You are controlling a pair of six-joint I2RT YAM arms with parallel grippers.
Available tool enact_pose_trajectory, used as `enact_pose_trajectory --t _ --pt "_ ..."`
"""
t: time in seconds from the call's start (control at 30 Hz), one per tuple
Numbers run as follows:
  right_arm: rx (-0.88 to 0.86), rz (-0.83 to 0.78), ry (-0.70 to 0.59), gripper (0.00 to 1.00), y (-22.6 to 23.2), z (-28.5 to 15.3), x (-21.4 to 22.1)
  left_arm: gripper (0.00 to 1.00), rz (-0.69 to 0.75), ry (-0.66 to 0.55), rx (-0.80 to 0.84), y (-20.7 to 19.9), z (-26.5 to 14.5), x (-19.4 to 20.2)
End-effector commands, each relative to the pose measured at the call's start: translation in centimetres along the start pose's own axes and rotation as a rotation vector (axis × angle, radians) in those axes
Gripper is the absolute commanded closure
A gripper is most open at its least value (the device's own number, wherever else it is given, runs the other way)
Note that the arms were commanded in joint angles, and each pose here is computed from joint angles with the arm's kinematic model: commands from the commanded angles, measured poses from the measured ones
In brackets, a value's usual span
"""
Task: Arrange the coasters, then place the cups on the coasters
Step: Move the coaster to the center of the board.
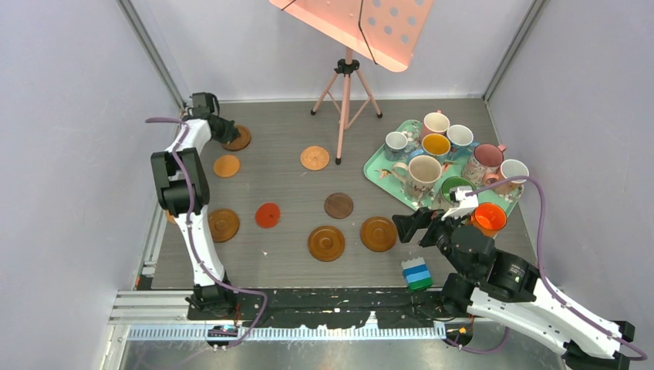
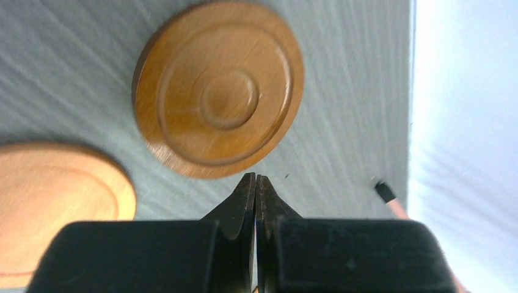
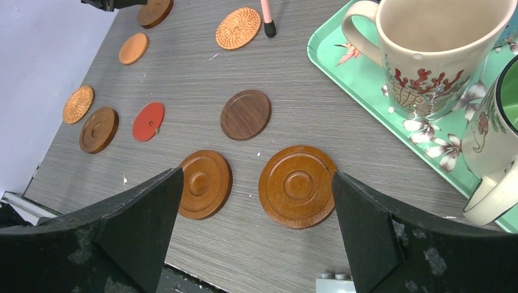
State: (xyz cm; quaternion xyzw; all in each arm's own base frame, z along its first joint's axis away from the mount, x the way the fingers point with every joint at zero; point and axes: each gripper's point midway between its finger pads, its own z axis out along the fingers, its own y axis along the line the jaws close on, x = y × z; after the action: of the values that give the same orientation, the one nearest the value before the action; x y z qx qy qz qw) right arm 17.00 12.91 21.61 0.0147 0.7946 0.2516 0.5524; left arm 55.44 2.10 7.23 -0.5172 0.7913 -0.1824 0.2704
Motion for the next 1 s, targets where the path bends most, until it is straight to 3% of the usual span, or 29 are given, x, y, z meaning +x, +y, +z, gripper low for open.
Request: enact_pose_trajectory --t 0.0,0.37,0.97 --pt "0.017 0.018 -0.038 0.00 0.2 0.3 -1.2 1.00 -0.052 -0.039 0.008 -1.2 1.1 -2.4" --pt "0.039 -0.006 -0.042 0.00 0.4 1.0 -1.3 1.00 -0.055 0.016 -0.060 1.0 2.8 -1.0" --pt "0.016 0.069 -0.065 0.00 -0.3 0.1 -0.9 1.00 0.059 0.152 -0.067 0.8 1.2 5.0"
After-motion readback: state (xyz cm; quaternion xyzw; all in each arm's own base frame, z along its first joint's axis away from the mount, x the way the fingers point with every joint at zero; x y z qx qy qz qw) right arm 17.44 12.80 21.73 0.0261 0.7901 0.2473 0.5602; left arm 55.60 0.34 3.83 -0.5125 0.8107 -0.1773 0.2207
